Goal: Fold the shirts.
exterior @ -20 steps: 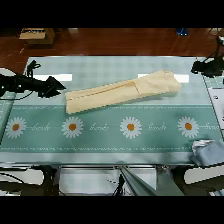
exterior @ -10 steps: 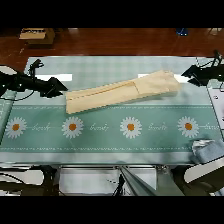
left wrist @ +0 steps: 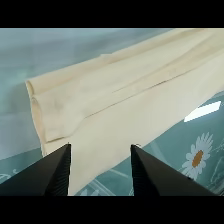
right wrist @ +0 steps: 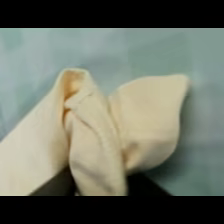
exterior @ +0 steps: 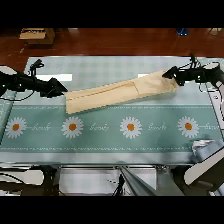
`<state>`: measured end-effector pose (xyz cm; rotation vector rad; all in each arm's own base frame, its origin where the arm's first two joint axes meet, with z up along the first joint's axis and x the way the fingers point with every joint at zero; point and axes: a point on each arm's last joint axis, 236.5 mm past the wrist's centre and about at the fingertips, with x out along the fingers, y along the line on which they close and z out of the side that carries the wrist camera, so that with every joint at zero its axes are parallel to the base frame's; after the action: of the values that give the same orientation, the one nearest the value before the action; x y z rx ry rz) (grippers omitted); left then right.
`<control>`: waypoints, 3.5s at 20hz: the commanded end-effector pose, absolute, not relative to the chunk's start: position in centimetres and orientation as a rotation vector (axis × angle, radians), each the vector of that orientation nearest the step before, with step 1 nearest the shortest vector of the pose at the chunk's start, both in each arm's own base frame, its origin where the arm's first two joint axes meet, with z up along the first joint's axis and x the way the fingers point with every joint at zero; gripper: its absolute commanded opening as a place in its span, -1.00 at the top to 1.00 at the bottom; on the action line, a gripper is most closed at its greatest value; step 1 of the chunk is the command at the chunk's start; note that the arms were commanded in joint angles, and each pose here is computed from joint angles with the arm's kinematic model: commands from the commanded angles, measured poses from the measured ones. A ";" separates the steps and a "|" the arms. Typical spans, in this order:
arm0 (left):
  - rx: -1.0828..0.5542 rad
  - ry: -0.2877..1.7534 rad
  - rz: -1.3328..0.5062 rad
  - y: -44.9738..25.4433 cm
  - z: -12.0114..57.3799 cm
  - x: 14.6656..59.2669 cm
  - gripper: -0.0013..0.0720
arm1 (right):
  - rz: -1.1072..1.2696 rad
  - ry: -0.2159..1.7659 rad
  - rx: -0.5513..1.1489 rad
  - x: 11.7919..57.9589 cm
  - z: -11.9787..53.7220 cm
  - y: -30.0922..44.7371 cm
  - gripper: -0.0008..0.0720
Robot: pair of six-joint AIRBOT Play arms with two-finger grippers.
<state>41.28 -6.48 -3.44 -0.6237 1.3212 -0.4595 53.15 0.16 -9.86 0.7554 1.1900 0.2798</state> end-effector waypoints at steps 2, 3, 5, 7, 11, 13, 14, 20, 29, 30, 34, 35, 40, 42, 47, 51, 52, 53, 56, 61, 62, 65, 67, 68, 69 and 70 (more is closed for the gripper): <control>-0.621 1.320 -0.463 -6.5 -3.4 41.3 0.20 | 0.460 1.178 0.629 52.0 -6.9 3.1 0.91; -0.625 1.322 -0.468 -6.6 -3.3 41.2 0.47 | 0.490 1.162 0.595 51.6 -5.2 3.1 0.91; -0.671 1.315 -0.520 -7.9 -2.2 41.1 0.90 | 0.518 1.148 0.510 50.3 -1.4 2.9 0.91; -0.734 1.271 -0.611 -10.2 -0.3 41.5 0.90 | 0.525 1.158 0.422 48.3 2.2 2.9 0.92; -0.767 1.245 -0.746 -17.2 1.9 41.4 0.90 | 0.480 1.233 0.324 43.9 7.1 4.5 0.92; -0.718 1.261 -0.801 -21.4 1.8 40.3 0.90 | 0.448 1.228 0.247 42.8 8.9 5.7 0.92; -0.686 1.266 -0.826 -23.5 1.7 39.7 0.90 | 0.432 1.232 0.210 42.2 9.4 6.2 0.92; -0.595 1.272 -0.853 -33.7 0.1 36.7 0.90 | 0.377 1.287 0.128 39.7 10.5 9.5 0.92; -0.701 1.431 -0.893 -41.1 -5.0 31.9 0.90 | 0.442 1.267 0.066 35.5 13.9 15.2 0.92; -0.731 1.429 -0.911 -42.2 -4.7 31.4 0.91 | 0.447 1.258 0.070 35.1 14.4 15.7 0.91; -0.748 1.409 -0.930 -46.0 -4.6 29.2 0.91 | 0.467 1.235 0.073 33.9 15.7 17.0 0.91; -0.737 1.404 -0.931 -46.3 -4.8 28.9 0.90 | 0.462 1.235 0.079 33.9 15.8 16.9 0.91; -0.793 1.353 -0.883 -40.2 -3.2 34.7 0.91 | 0.442 1.250 0.059 33.6 15.5 16.3 0.91; -0.754 1.272 -0.842 -34.4 -1.0 38.3 0.91 | 0.445 1.223 0.039 34.0 15.6 16.9 0.92; -0.754 0.963 -0.659 -17.7 9.0 44.8 0.91 | 0.453 1.092 -0.024 36.9 14.2 23.2 0.92; -0.774 0.759 -0.524 -6.3 16.3 44.0 0.91 | 0.480 1.144 0.025 39.1 7.9 29.0 0.92; -0.770 0.728 -0.501 -4.5 17.5 43.3 0.91 | 0.502 1.161 0.048 39.3 6.2 30.7 0.91; -0.768 0.711 -0.486 -3.2 18.2 42.6 0.91 | 0.528 1.177 0.079 39.5 4.5 32.6 0.91; -0.746 0.717 -0.497 -2.0 19.0 40.8 0.91 | 0.587 1.213 0.174 39.2 0.2 37.7 0.91; -0.716 0.801 -0.603 -5.1 17.4 39.0 0.91 | 0.620 1.126 0.384 41.3 -1.7 43.0 0.37; -0.719 0.822 -0.620 -6.0 16.7 38.8 0.91 | 0.624 1.083 0.437 42.1 -0.8 43.6 -0.29; -0.728 0.873 -0.648 -8.4 14.3 38.2 0.91 | 0.618 0.919 0.550 45.3 3.9 43.4 -0.53; -0.736 0.901 -0.655 -9.7 12.8 37.9 0.91 | 0.618 0.884 0.536 46.1 6.8 41.1 -0.53; -0.741 0.913 -0.655 -10.1 12.2 37.8 0.91 | 0.625 0.888 0.470 46.0 7.8 39.3 -0.53; -0.742 0.920 -0.654 -10.4 11.7 37.7 0.91 | 0.631 0.909 0.371 45.5 8.5 36.9 -0.53; -0.741 0.920 -0.651 -10.4 11.5 37.7 0.91 | 0.623 0.940 0.269 44.8 8.9 34.1 -0.53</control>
<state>37.96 -9.48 12.89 -0.7401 0.9015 -0.6510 45.40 39.00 6.99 0.4376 0.9234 0.6238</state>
